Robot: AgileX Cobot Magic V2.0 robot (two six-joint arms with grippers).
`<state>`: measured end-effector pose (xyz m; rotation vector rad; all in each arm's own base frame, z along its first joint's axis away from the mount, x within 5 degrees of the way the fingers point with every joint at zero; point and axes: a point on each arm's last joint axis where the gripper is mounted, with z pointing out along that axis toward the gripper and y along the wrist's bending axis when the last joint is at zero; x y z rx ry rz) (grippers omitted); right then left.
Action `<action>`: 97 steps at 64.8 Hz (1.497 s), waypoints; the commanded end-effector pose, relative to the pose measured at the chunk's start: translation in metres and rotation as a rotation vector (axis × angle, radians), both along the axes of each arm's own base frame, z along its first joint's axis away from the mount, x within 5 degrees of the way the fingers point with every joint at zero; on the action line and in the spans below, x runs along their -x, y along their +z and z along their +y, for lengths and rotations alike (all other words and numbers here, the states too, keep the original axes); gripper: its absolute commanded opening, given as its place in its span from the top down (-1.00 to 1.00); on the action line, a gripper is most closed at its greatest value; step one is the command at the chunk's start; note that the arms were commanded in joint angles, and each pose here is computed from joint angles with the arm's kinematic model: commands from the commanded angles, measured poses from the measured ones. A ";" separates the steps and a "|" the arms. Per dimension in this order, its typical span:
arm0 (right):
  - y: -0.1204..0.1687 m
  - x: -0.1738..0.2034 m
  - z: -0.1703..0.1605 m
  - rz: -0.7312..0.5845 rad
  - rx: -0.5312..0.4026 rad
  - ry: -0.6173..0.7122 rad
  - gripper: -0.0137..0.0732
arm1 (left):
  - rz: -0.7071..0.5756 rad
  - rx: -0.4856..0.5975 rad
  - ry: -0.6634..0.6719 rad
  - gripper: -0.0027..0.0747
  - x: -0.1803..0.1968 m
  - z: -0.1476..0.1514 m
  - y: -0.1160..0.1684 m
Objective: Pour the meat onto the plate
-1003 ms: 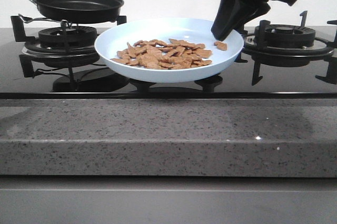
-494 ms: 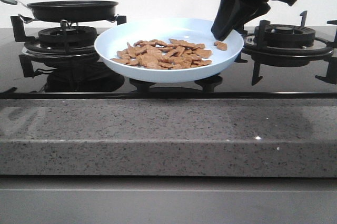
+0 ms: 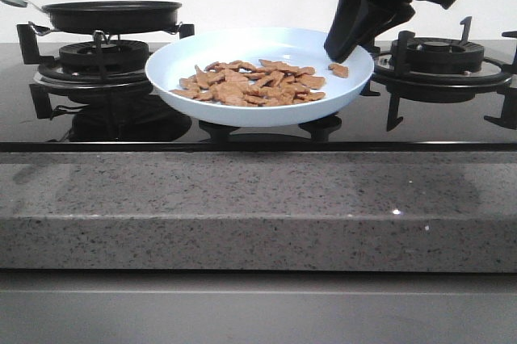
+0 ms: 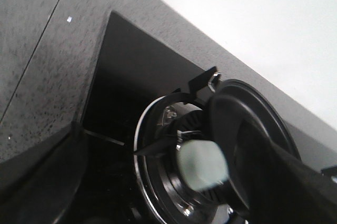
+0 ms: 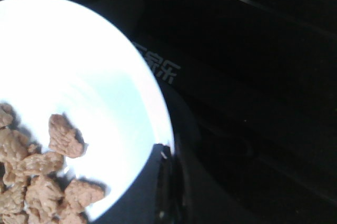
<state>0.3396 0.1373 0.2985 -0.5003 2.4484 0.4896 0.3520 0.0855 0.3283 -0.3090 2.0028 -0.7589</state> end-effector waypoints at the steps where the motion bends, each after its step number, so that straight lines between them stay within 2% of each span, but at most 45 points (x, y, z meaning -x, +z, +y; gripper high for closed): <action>1: 0.021 0.002 -0.003 -0.088 -0.029 -0.014 0.82 | -0.120 -0.086 -0.044 -0.53 0.027 -0.019 0.051; 16: 0.021 0.002 -0.003 -0.088 -0.029 -0.014 0.82 | -0.086 -0.411 -0.090 -0.53 0.078 -0.071 0.088; 27: 0.021 0.002 -0.003 -0.088 -0.029 -0.014 0.82 | -0.096 -0.537 -0.108 -0.53 0.114 -0.104 0.100; 37: 0.021 0.002 -0.003 -0.088 -0.029 -0.014 0.82 | -0.076 -0.630 -0.107 -0.53 0.144 -0.118 0.087; 43: 0.021 0.002 -0.003 -0.088 -0.029 -0.014 0.82 | -0.057 -0.663 -0.116 -0.53 0.161 -0.122 0.074; 57: 0.021 0.002 -0.003 -0.088 -0.029 -0.014 0.82 | -0.044 -0.664 -0.117 -0.53 0.189 -0.121 0.055; 83: 0.022 0.001 -0.003 -0.102 -0.032 -0.021 0.82 | -0.032 -0.661 -0.122 -0.53 0.193 -0.121 0.050; 97: 0.053 -0.004 -0.002 -0.156 -0.044 0.000 0.82 | -0.034 -0.660 -0.121 -0.53 0.193 -0.121 0.050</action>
